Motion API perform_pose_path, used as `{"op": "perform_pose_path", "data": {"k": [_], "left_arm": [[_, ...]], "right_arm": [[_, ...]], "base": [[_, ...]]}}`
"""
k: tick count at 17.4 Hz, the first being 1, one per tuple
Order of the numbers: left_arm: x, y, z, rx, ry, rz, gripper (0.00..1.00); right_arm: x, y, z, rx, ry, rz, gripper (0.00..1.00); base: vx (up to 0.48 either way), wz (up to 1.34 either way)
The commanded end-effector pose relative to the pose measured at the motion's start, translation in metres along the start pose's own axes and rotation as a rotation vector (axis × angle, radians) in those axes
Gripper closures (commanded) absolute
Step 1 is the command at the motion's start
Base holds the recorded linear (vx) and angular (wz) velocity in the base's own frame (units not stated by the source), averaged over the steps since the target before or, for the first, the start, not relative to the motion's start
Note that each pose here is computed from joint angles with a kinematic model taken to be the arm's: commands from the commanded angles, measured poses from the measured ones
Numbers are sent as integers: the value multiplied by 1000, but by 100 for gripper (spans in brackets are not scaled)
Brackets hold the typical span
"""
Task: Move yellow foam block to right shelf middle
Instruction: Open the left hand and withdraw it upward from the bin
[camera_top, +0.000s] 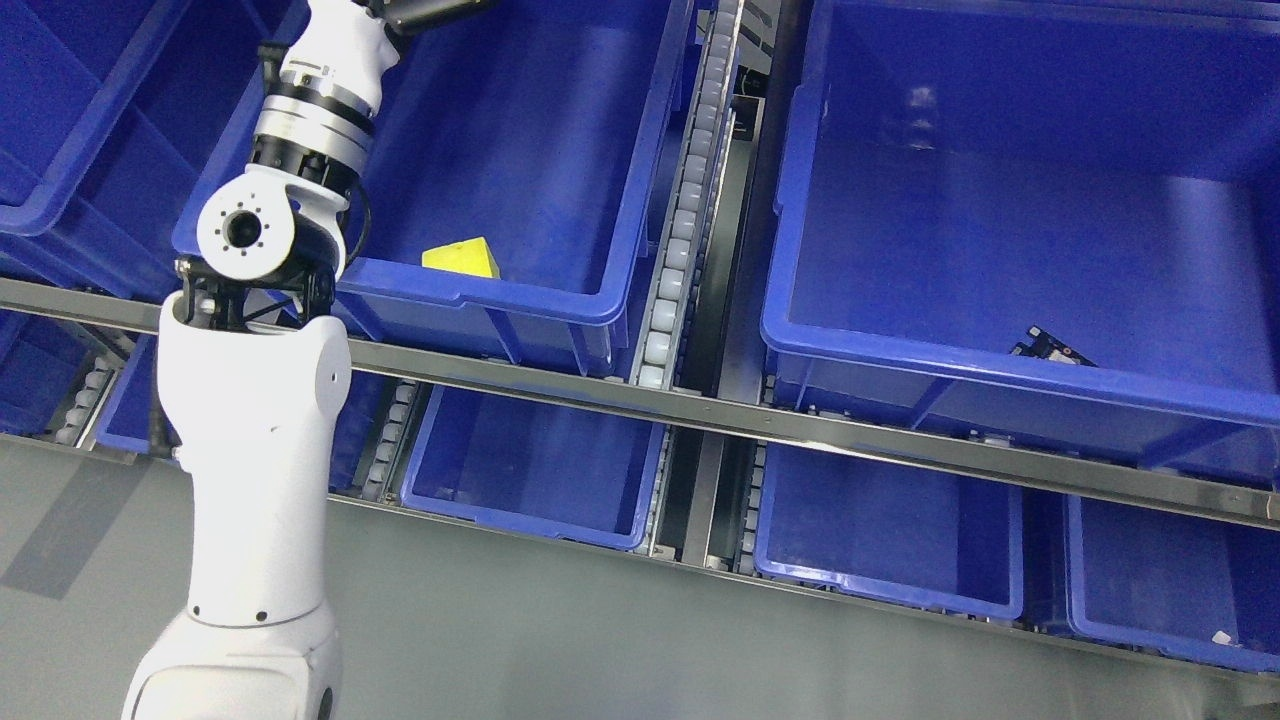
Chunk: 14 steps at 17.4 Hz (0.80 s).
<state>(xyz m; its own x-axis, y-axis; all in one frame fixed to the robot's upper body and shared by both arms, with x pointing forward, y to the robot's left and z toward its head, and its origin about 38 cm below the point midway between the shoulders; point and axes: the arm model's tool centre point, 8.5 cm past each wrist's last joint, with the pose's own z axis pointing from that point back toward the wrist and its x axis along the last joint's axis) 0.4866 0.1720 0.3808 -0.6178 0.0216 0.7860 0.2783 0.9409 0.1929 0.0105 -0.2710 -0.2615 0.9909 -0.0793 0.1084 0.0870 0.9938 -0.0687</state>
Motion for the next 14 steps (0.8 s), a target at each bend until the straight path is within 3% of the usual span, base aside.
{"op": "perform_pose_path", "data": {"k": [1,7,14], "left_arm": [[-10,-14,45,-37,-40,-17,0],[-12,9,65,40,-12,-18,0],[-23,8,68,42,79,6,0]], "right_arm": [[8,-11,-1,-17,-16,2,0],[9,-11,-1,-17,-17,1,0],[9,-11,-1,-17,-17,2,0]], "base": [[0,0],[0,0],[0,0]]}}
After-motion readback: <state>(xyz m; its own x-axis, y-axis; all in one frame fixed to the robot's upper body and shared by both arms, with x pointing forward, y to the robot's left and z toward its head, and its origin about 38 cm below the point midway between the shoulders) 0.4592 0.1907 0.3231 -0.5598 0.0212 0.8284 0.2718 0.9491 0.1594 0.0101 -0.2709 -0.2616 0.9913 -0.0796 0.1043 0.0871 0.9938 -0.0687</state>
